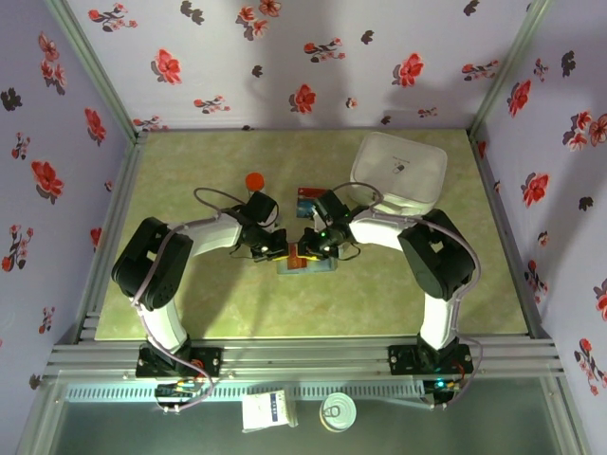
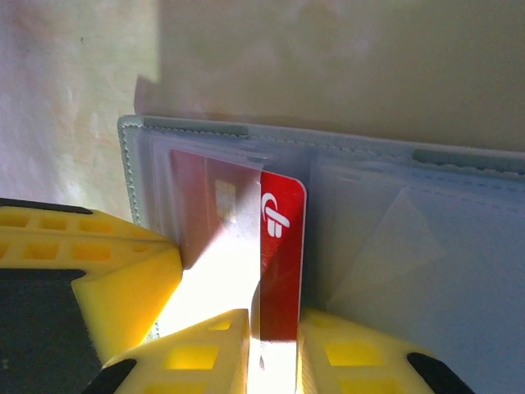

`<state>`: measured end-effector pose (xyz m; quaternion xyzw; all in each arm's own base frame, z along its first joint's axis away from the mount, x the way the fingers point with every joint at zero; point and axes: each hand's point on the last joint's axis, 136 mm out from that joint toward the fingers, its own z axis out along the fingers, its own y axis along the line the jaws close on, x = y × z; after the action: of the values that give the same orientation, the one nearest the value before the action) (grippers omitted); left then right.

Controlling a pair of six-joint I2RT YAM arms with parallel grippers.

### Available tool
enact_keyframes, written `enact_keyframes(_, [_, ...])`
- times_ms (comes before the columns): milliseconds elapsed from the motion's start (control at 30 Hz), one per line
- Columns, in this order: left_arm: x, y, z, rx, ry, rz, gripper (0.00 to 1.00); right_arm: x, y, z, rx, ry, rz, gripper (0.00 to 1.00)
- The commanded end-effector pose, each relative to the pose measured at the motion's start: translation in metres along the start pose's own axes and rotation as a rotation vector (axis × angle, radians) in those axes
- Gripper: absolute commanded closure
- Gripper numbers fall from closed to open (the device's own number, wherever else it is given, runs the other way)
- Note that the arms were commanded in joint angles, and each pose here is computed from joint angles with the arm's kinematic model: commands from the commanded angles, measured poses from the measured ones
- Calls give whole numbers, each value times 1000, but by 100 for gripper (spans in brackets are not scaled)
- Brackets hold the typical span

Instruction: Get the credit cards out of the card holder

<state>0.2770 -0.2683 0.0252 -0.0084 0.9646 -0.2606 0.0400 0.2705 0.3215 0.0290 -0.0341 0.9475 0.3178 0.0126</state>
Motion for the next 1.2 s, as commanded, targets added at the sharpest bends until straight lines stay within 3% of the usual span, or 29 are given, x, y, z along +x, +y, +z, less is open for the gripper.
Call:
enact_keyframes(0, [6, 13, 0, -56, 11, 8, 100, -2, 9, -9, -45, -20, 3, 80])
enact_keyframes(400, [7, 16, 0, -65, 15, 8, 100, -3, 4, -21, -52, -54, 27, 91])
enact_keyframes(833, [2, 13, -1, -50, 9, 16, 100, -2, -18, -55, 31, -102, 22, 92])
enact_keyframes(1033, [-2, 9, 1, -35, 7, 20, 100, -4, -12, -74, 66, -117, -100, 96])
enact_keyframes(1167, [-6, 7, -1, -26, 0, 24, 100, -11, -16, -89, 161, -129, -274, 98])
